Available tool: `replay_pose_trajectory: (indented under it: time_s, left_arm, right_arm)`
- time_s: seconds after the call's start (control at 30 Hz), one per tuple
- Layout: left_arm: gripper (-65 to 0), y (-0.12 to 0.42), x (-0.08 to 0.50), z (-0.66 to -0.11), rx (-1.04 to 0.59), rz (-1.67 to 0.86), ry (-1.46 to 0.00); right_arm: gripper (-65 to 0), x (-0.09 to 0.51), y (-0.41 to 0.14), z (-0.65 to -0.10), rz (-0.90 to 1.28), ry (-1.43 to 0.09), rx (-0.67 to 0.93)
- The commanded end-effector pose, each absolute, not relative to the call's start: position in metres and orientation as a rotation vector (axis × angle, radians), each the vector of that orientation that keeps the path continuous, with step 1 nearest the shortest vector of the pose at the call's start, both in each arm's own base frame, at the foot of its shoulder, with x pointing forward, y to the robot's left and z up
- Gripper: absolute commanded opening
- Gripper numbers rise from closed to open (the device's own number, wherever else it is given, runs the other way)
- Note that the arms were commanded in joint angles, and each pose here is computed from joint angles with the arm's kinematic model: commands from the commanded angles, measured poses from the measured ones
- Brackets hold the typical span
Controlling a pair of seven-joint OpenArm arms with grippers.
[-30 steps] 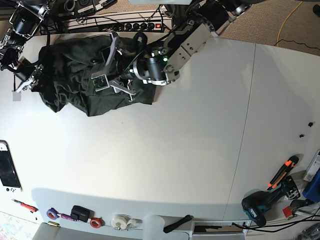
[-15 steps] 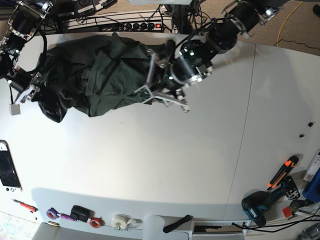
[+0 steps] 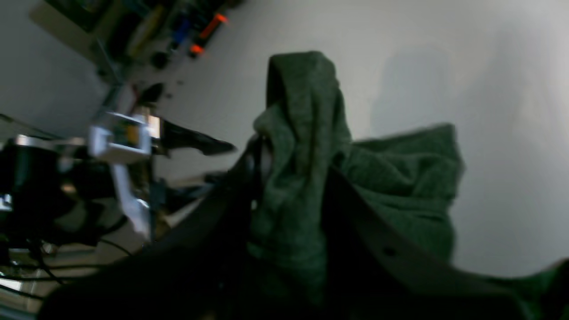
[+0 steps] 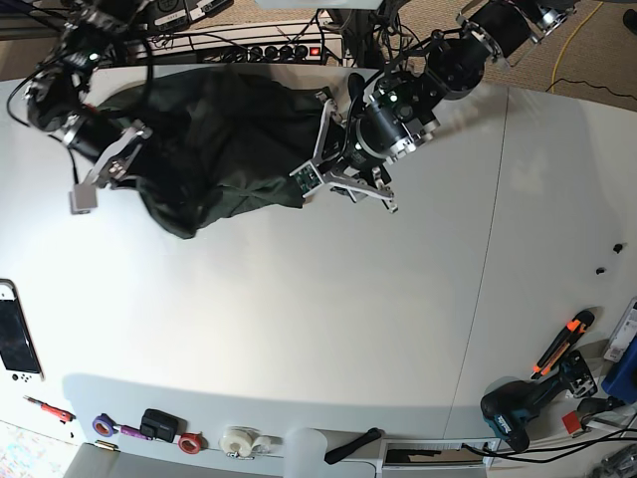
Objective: Layout the t-shirt on the table in an organized manner, then fold the t-shirt properly
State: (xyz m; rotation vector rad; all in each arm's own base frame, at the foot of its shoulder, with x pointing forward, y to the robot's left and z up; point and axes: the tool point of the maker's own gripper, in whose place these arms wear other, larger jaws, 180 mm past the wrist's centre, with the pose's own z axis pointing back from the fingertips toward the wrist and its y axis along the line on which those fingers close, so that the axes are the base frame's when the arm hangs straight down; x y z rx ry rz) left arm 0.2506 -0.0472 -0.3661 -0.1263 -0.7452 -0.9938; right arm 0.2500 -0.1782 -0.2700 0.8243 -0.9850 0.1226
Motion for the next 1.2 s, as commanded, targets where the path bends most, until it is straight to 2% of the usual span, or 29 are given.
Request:
replay_pose_trajectory:
  time_s: [0.0,0.23,0.4,0.63,0.8,0.83,0.93,0.97,1.17]
  left_arm:
    - [-37.3,-0.051,0.257,-0.355,-0.135,-0.985,-0.793]
    - [-37.3,-0.052,0.252,-0.357,-0.148,-0.983,-0.781]
    - [-37.3,-0.054,0.251,-0.357,-0.159,-0.98,-0.778]
    - [-37.3,-0.053,0.251,-0.357,-0.155,-0.977,-0.779]
    - [-37.3,-0.05,0.255,-0.357,-0.133,-0.966,-0.788]
    - [-37.3,-0.05,0.255,-0.357,-0.133,-0.966,-0.788]
    - [-37.3,-0.05,0.255,-0.357,-0.133,-0.966,-0.788]
    - [-37.3,-0.05,0.255,-0.357,-0.133,-0.966,-0.788]
    - [-37.3,-0.049,0.256,-0.356,-0.119,-0.969,-0.792]
  right_arm:
    - [-65.0,0.254,-0.175,-0.25,0.142,-1.057,0.845]
    - [-65.0,0.253,-0.146,-0.24,0.165,-1.094,0.901]
    - [-65.0,0.25,-0.118,-0.28,0.267,-0.915,0.808]
    - [-65.0,0.255,-0.078,-0.313,0.411,-0.835,0.685]
    - [-65.0,0.245,-0.049,-0.325,0.511,-0.776,0.691]
    - [-62.4,0.243,-0.045,-0.325,0.522,-0.77,0.7]
    - [-40.1,0.241,-0.038,-0.325,0.538,-0.764,0.715]
    - [-35.8,0.242,-0.038,-0.324,0.536,-0.771,0.716]
    - [-34.9,0.262,-0.064,-0.304,0.455,-0.878,0.69]
